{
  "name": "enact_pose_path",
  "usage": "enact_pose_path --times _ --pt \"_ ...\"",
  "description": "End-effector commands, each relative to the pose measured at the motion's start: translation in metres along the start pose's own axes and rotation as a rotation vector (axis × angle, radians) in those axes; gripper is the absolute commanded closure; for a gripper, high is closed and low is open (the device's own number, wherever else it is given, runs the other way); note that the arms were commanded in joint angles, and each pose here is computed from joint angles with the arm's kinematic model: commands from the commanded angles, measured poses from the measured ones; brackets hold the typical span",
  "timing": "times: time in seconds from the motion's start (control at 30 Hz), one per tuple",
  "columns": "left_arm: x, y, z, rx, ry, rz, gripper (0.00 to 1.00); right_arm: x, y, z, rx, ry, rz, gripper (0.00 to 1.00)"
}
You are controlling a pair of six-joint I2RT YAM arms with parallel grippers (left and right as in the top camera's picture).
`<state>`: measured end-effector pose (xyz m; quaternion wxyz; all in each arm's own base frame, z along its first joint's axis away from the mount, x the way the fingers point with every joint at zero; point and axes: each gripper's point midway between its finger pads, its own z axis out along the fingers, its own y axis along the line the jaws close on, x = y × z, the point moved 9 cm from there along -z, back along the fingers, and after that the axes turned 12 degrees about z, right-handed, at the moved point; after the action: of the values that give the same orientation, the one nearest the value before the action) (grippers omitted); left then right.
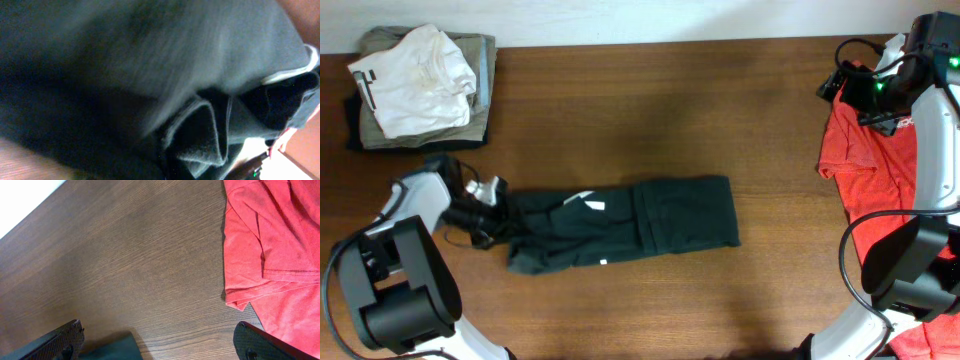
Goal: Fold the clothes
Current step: 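Fold the strip's left end rightward over the bundle with the left gripper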
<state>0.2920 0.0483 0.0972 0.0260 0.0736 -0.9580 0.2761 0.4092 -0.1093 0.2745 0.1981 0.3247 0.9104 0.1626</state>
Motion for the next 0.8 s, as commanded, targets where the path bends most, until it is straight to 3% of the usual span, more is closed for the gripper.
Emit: enact_pose_path --times 0.0,0.1,0.4,0.67,0.77 --pt "-0.029 -0.005 -0.055 -0.194 -0.061 -0.023 0.99 -0.002 0.001 -0.006 0.002 -0.02 -0.017 0.01" --pt "-0.041 -0.018 -0.102 -0.332 -0.105 -0.039 0.99 -0.002 0.001 -0.006 0.002 -0.02 -0.017 0.01" --pt "-0.049 -0.076 -0.161 -0.351 -0.205 0.043 0.99 -0.002 0.001 -0.006 0.002 -0.02 -0.017 0.01" --pt "-0.039 -0.174 -0.094 -0.347 -0.064 0.347 0.99 -0.002 0.001 -0.006 0.002 -0.02 -0.017 0.01" --pt "-0.03 -0.19 -0.059 -0.343 -0.004 0.424 0.99 -0.002 0.001 -0.006 0.002 -0.02 -0.017 0.01"
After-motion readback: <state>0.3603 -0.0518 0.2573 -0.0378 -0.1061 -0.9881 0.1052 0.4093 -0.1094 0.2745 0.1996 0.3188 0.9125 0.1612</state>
